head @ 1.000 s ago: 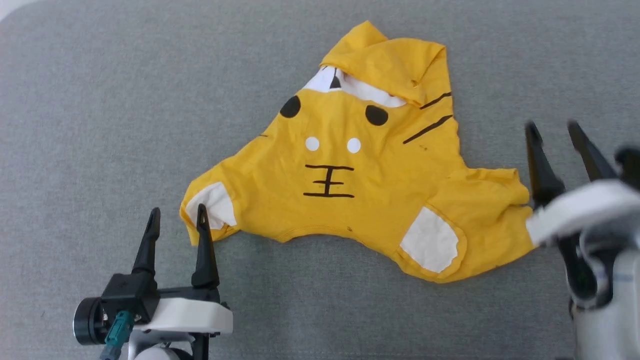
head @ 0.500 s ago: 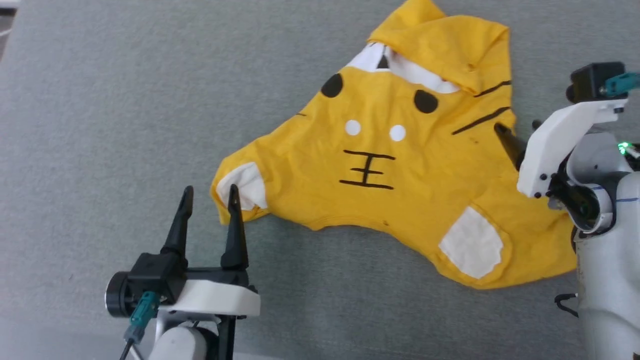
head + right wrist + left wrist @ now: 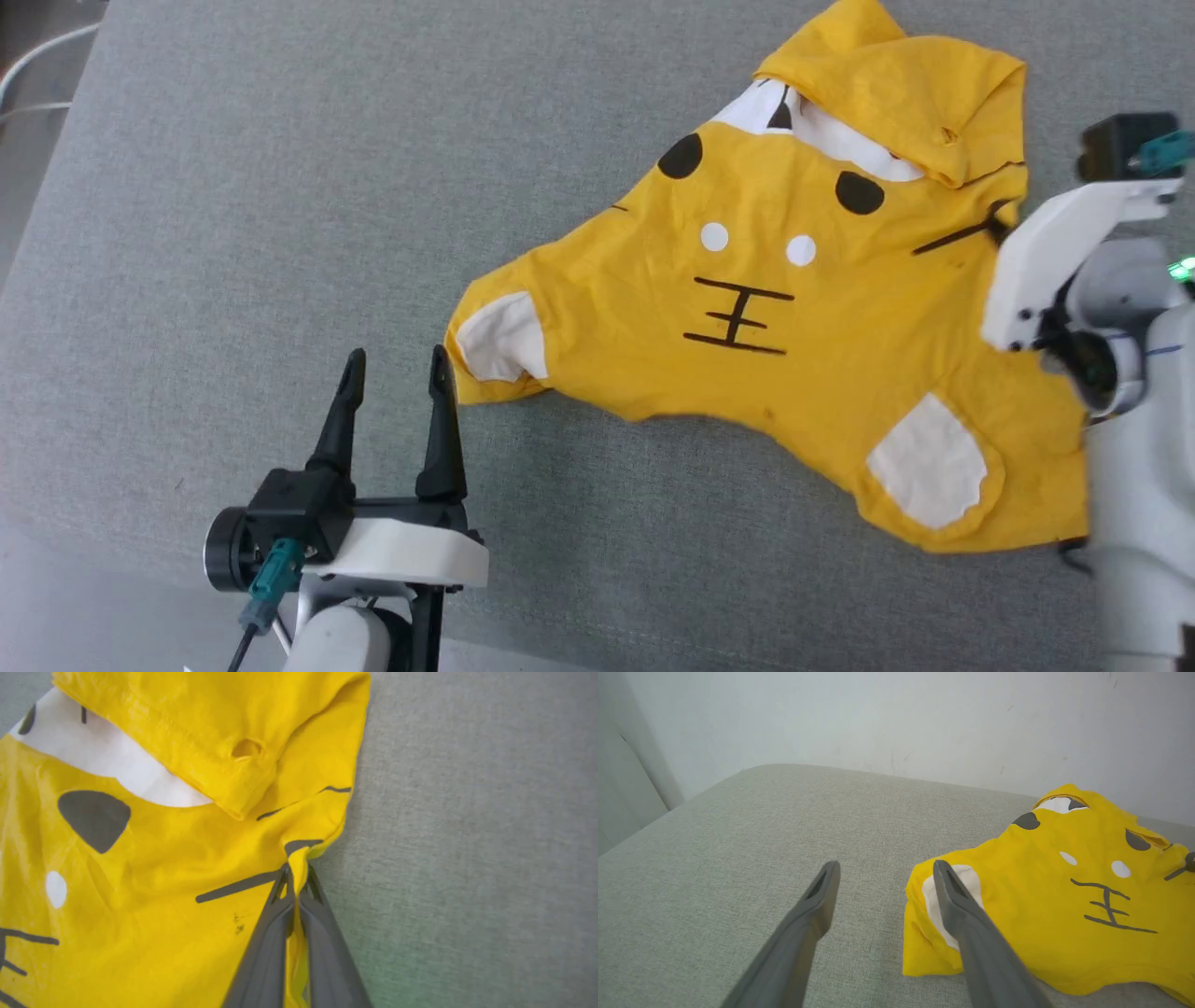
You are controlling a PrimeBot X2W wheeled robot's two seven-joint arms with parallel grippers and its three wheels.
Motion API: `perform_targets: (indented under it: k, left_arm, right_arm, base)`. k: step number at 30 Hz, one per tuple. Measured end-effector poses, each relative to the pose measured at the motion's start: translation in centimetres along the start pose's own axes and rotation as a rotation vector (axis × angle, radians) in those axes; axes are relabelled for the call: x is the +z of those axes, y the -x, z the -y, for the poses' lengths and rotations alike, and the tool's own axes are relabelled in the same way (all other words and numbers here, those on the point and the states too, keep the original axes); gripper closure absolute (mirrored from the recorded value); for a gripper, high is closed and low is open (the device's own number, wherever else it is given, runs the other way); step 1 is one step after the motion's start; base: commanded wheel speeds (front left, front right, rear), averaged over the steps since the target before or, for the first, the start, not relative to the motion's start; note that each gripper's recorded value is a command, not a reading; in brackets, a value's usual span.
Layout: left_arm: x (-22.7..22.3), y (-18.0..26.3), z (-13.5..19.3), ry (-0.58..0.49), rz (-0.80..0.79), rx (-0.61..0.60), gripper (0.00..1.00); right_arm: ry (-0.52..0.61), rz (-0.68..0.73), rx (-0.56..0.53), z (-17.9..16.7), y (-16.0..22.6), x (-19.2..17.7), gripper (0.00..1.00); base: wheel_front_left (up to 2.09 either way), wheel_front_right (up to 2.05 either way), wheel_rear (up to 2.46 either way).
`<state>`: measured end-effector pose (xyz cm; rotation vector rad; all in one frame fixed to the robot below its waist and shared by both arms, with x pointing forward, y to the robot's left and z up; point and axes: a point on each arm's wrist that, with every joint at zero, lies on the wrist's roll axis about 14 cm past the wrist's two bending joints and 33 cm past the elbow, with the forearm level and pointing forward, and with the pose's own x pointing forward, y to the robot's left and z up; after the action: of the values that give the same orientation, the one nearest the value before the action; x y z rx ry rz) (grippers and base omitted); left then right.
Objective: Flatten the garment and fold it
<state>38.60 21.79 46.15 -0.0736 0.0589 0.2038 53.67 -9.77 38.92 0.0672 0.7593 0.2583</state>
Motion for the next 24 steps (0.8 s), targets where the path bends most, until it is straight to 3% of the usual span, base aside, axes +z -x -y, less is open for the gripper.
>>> perform_targets:
  k: [9,17,18,19,24]
  left_arm:
    - [-0.3,0.1,0.3,0.015,-0.008,-0.010,0.00]
    - [-1.0,0.0,-0.4,-0.001,-0.031,0.008,0.00]
    - [-1.1,0.1,-0.5,-0.003,-0.034,0.014,0.00]
    - [-1.3,0.1,-0.7,-0.007,-0.040,0.020,0.00]
    - [-2.0,0.1,-1.1,-0.014,-0.062,0.033,0.00]
  right_arm:
    - [0.179,0.253,-0.181,6.2,1.7,9.8,1.00]
    - [0.369,0.353,-0.361,11.1,1.5,14.4,1.00]
    - [0.369,0.345,-0.373,11.4,1.2,14.2,0.61]
    - [0.349,0.334,-0.377,11.6,0.7,13.7,0.00]
    - [0.288,0.312,-0.304,9.5,-2.1,11.2,0.00]
  base:
    - [0.00,0.00,0.00]
    - [0.00,0.00,0.00]
    - [0.00,0.00,0.00]
    - [0.00,0.00,0.00]
    - [0.00,0.00,0.00]
